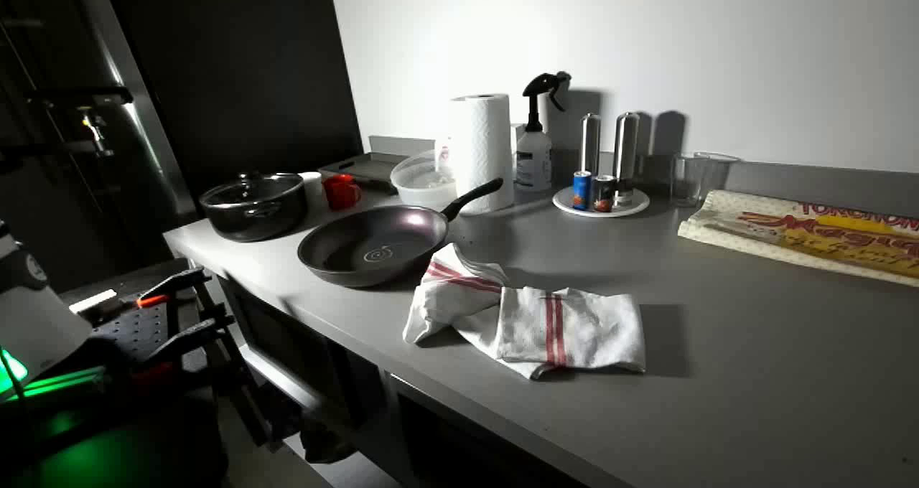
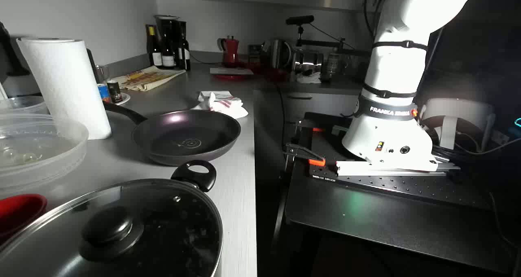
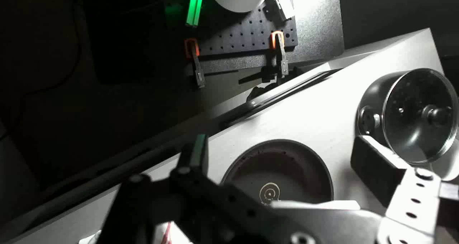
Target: Clean the pan
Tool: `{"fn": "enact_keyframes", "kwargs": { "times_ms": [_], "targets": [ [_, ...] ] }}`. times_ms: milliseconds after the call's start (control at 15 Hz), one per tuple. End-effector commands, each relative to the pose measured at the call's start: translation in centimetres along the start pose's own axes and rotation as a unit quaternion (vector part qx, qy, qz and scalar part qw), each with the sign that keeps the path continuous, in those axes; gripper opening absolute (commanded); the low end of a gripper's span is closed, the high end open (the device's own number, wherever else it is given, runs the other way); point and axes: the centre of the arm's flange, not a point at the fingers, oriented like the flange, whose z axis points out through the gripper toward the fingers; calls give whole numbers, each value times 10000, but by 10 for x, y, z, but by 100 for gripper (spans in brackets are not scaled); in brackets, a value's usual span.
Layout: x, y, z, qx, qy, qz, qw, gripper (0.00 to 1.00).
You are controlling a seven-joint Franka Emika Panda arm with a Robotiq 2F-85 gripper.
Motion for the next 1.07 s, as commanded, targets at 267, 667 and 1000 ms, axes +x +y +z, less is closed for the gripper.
{"fn": "enact_keyframes", "kwargs": {
  "times_ms": [267,667,1000],
  "targets": [
    [0,0,0,-2,8,0,10000,100],
    [0,0,0,-2,8,0,10000,100],
    [46,-2,11,-83,-208,-15,9997,100]
  ]
}}
